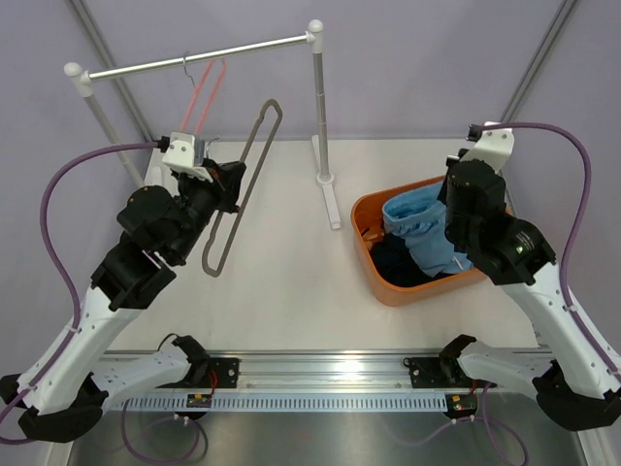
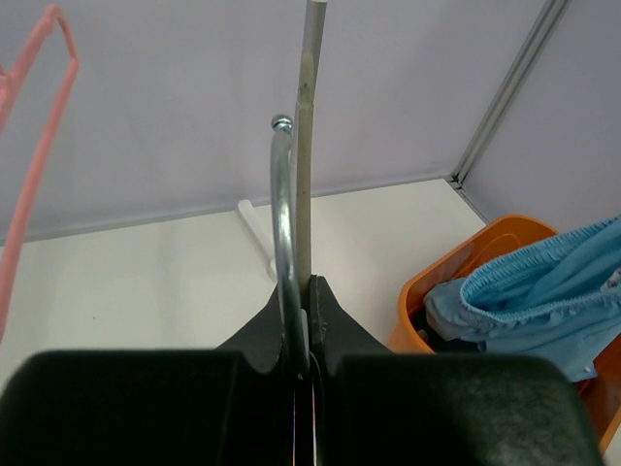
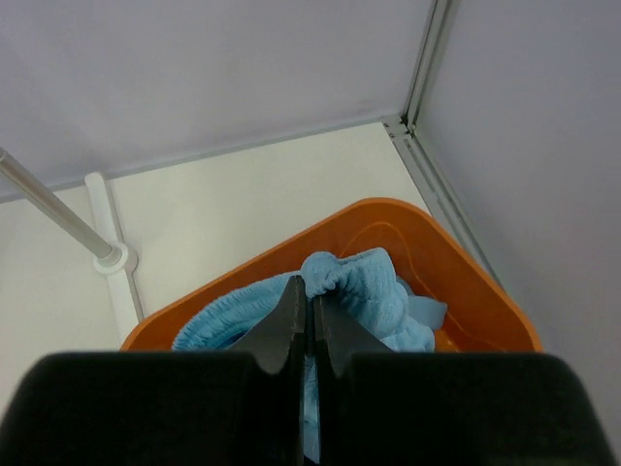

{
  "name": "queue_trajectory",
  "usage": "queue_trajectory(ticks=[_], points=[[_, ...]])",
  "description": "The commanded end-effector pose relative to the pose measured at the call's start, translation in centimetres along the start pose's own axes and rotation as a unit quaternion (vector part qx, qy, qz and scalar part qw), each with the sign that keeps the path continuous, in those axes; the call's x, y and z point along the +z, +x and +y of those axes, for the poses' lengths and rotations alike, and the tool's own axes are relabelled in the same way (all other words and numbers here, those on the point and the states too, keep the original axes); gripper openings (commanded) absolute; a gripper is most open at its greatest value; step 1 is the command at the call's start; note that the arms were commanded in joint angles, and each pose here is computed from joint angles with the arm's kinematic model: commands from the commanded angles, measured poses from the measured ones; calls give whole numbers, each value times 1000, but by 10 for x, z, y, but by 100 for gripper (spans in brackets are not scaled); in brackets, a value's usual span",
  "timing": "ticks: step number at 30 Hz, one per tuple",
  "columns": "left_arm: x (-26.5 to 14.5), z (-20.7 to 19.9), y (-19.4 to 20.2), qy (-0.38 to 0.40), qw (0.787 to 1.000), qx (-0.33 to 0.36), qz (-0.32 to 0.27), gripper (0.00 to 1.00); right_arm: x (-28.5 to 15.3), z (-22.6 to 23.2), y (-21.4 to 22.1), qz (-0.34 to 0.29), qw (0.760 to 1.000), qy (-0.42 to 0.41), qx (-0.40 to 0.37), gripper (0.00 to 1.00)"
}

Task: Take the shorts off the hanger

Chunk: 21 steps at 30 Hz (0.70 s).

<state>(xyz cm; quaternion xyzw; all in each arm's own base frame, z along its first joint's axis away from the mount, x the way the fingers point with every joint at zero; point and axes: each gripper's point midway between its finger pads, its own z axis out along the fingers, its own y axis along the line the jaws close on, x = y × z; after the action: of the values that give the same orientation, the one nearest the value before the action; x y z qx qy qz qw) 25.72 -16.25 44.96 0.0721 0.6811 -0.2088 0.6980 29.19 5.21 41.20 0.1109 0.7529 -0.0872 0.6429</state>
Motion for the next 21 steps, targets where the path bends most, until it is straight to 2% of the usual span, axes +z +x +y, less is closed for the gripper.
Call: queue_trajectory(ticks=[1,2,3,5,6,7,10,17,21], points=[[5,-9,-6,14,1000,-11,0,0,-8,-12,34,28,998,10,55,11],[7,-9,-5,13,1000,-12,6,0,-10,-10,43,38,998,-2,57,16],[7,-10,-10,11,1000,-14,4,0,-13,-13,51,44,997,-4,68,32],[15,-7,3,-4,999,-8,34,0,-18,-12,57,56,996,-17,73,50],[16,-8,-4,-7,999,-11,33,0,-21,-13,55,55,995,-25,82,67],[20,-5,7,-20,998,-5,56,0,-23,-12,54,56,994,-32,84,73],[22,-5,6,-24,997,1,71,0,-29,-12,49,57,993,-47,88,87],[41,-12,4,-17,992,39,119,0,-42,-4,41,56,988,-98,103,94],[61,-7,1,-6,989,29,143,0,-49,8,41,55,982,-145,113,96]])
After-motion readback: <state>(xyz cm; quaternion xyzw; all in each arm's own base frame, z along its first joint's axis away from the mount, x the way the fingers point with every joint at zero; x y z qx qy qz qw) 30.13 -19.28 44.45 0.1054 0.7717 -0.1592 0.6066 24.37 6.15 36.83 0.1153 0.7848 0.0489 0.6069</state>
